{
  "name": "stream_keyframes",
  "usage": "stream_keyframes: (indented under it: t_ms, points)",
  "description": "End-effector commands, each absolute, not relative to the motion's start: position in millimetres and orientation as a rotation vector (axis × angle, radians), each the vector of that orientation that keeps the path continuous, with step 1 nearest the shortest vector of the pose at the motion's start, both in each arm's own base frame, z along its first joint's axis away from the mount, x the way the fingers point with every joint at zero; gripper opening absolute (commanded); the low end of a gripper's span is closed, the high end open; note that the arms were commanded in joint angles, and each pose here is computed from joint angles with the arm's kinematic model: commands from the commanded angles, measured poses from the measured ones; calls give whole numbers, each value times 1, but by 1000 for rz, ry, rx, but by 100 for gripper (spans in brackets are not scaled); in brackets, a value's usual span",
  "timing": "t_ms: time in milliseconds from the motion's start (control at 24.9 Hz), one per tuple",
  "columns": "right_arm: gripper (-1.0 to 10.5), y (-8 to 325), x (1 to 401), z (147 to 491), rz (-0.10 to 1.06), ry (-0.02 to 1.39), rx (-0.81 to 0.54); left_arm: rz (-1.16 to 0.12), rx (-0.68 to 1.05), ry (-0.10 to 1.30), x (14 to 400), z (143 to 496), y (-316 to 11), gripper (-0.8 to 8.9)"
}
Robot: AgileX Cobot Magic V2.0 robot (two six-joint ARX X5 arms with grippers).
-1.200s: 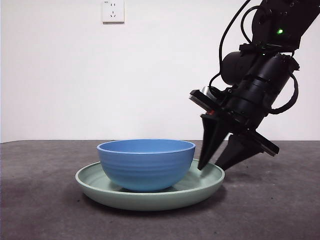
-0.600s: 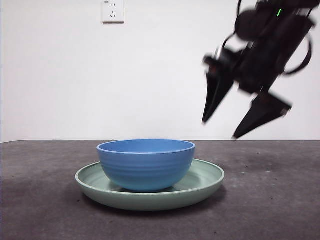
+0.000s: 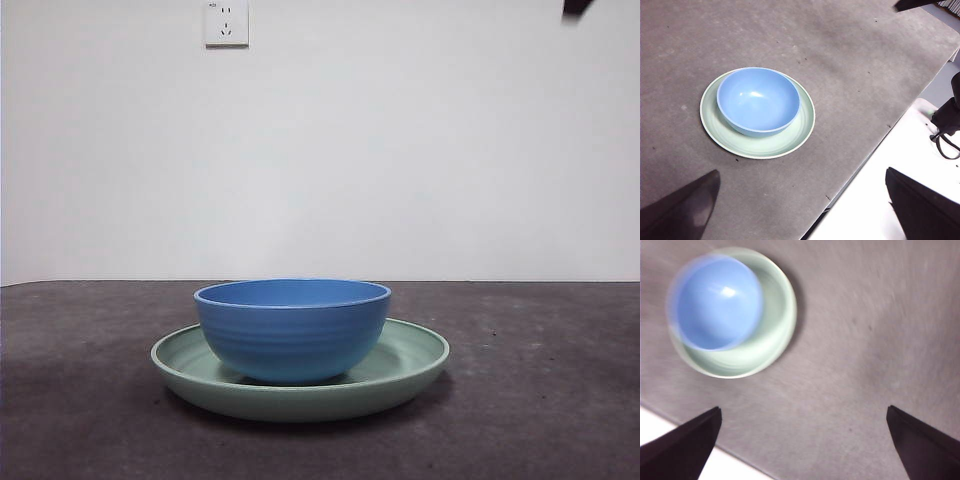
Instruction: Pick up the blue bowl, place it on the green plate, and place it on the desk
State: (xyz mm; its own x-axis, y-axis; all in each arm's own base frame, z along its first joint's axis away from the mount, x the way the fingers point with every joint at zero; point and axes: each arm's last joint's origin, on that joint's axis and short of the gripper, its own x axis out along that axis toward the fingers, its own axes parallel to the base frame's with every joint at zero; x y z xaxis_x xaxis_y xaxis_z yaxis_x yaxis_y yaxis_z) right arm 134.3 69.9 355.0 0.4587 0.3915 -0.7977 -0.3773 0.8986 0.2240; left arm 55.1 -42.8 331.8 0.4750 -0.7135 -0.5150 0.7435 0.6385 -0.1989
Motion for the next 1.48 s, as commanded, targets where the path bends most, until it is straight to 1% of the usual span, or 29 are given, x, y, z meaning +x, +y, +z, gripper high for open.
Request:
stream_keyframes:
  t_ms: [40, 80, 241, 401, 601, 882, 922, 962, 1002, 1042, 1082, 1123, 1163, 1483]
  points:
    - [601, 65, 112, 365, 522, 922, 19, -899, 52, 586, 55, 336, -43, 531]
    - [601, 61, 102, 367, 537, 910, 14, -899, 52, 586, 55, 336, -43, 531]
    - [601, 48, 72, 364, 560, 938, -3, -899, 52, 585, 55, 336, -43, 531]
    - [601, 37, 53, 354, 571, 905, 4, -898, 52, 589, 55, 335, -43, 531]
    - [601, 31, 43, 351, 577, 887, 19, -898, 52, 590, 55, 335, -43, 530]
    - [597, 29, 40, 353, 581, 853, 24, -898, 52, 589, 55, 335, -43, 525]
    - [529, 29, 40, 353, 582, 850, 25, -899, 53, 589, 55, 335, -43, 513]
    - [384, 30, 41, 353, 583, 847, 26, -899, 53, 589, 55, 335, -43, 468]
    - [208, 30, 41, 353, 583, 846, 26, -898, 52, 589, 55, 335, -43, 372]
    - [17, 30, 41, 354, 583, 842, 27, -898, 52, 589, 55, 335, -43, 254]
    - [11, 30, 41, 354, 585, 835, 28, -898, 52, 589, 55, 335, -43, 103]
    - [33, 30, 42, 355, 587, 824, 31, -898, 52, 589, 55, 335, -43, -11]
    - [33, 31, 42, 355, 588, 817, 34, -898, 52, 588, 55, 335, -43, 27]
    - [33, 31, 43, 357, 584, 802, 33, -899, 53, 588, 55, 335, -43, 27]
